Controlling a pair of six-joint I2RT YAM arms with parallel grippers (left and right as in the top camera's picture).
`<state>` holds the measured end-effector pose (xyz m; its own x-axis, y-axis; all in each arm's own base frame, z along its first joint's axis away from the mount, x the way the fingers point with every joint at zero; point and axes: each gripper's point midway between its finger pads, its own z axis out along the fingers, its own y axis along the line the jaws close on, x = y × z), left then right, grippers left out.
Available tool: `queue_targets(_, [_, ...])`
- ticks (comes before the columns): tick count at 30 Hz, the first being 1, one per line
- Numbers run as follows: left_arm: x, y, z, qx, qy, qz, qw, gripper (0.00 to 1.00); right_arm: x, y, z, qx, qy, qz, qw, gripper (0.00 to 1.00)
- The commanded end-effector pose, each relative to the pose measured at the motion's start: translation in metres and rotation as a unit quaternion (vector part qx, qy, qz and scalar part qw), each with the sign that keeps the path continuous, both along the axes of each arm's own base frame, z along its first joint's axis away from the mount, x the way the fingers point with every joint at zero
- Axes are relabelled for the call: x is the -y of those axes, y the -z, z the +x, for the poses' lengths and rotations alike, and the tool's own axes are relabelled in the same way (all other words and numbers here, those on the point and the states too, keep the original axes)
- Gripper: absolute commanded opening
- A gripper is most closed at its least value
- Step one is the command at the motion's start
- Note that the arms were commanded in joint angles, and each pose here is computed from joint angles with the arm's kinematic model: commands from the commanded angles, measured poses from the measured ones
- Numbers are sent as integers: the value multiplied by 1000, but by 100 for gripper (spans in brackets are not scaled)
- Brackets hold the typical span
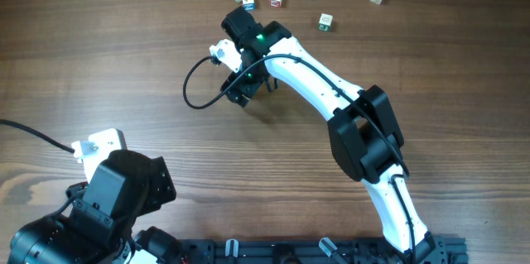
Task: Form a tower
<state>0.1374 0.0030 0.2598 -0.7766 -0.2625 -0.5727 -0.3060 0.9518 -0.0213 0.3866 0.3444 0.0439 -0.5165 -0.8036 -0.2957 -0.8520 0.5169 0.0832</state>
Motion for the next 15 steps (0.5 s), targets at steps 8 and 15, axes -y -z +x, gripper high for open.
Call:
queue_targets(8, [-3,-1,1,4,-2,11,1000,100,12,15,5,-6,0,-17,1000,83])
queue_targets(15, [-3,-1,1,4,-2,11,1000,100,15,18,4,-7,0,-22,1000,74])
